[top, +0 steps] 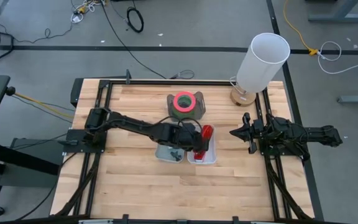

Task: Pick and place Stapler, Stapler remover, tape
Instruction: Put the red stapler in the white bin

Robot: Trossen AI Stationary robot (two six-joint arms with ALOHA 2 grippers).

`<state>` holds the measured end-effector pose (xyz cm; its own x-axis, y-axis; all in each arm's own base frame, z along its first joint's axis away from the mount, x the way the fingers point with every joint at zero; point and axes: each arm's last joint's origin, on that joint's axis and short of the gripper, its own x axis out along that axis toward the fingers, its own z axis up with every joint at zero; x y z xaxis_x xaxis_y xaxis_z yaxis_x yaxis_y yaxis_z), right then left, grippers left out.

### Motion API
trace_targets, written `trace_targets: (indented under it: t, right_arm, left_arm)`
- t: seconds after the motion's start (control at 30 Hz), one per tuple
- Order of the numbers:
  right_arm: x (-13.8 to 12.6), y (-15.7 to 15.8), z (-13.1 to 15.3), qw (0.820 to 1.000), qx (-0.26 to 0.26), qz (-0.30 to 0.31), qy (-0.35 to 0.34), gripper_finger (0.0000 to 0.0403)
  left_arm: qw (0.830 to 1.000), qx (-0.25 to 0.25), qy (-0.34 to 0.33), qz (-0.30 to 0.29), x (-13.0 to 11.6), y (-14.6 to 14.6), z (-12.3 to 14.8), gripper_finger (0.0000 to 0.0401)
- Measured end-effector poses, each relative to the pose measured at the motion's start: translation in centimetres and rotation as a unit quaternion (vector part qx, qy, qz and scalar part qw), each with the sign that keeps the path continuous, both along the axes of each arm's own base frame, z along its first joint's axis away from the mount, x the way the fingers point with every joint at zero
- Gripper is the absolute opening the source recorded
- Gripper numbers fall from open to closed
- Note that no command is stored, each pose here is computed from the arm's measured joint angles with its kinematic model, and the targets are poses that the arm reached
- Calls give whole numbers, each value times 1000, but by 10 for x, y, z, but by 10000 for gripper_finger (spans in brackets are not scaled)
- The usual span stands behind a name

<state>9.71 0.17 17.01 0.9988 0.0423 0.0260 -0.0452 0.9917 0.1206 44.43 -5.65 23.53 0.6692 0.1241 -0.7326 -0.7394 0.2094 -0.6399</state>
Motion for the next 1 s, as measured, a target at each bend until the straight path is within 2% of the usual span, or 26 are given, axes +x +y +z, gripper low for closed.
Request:
trace_targets:
  t: [0.33, 0.73, 1.0]
  right_arm:
    - [0, 0, 0, 1000, 0, 2, 2, 4]
    - [0, 0, 0, 1000, 0, 4, 2, 4]
    - [0, 0, 0, 1000, 0, 4, 2, 4]
  left_arm:
    - [999, 20, 12, 25, -1, -1, -5, 150]
    - [999, 25, 13, 28, -1, 1, -6, 154]
    - [999, 46, 14, 11, 0, 1, -5, 188]
